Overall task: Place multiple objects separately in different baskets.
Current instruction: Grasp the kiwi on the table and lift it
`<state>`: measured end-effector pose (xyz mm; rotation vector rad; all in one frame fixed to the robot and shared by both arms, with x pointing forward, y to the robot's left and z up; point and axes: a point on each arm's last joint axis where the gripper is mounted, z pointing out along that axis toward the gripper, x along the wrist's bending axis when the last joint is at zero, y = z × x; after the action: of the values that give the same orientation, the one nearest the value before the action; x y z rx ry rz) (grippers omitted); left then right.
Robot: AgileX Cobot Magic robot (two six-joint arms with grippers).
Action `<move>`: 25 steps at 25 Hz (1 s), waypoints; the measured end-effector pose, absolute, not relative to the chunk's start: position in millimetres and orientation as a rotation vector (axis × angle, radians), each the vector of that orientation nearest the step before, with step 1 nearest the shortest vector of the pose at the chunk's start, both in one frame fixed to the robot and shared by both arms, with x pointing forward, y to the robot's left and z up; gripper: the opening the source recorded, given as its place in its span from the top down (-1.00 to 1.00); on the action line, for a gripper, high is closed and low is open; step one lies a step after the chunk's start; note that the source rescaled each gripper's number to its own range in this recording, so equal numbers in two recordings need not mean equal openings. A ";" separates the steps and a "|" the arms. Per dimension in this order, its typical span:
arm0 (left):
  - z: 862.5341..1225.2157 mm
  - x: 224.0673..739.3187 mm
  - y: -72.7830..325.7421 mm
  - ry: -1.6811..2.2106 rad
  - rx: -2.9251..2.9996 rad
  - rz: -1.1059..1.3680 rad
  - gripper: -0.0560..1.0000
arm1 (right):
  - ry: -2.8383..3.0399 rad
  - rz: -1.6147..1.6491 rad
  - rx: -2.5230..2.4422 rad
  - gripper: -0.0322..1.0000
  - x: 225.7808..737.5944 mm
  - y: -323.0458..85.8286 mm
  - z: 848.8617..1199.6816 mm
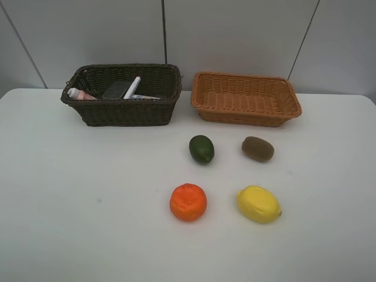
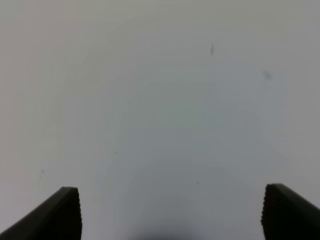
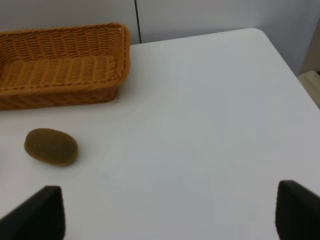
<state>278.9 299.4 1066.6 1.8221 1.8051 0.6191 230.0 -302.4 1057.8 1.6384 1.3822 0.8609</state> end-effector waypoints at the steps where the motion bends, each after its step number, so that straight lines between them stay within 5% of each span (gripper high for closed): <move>1: 1065.0 268.5 299.9 1.765 1.797 0.661 -0.89 | 1.382 0.861 1.638 -0.98 230.0 -302.4 1057.8; 8: 1057.6 220.9 301.2 1.564 1.629 0.845 -0.89 | 1.382 0.861 1.638 -0.98 230.0 -302.4 1057.8; 25: 1053.3 231.7 300.8 1.506 1.565 0.900 -0.89 | 1.382 0.861 1.638 -0.98 230.0 -302.4 1057.8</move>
<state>231.7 300.8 1053.3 1.5647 1.5055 0.8997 230.0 -302.4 1057.8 1.6384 1.3822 0.8608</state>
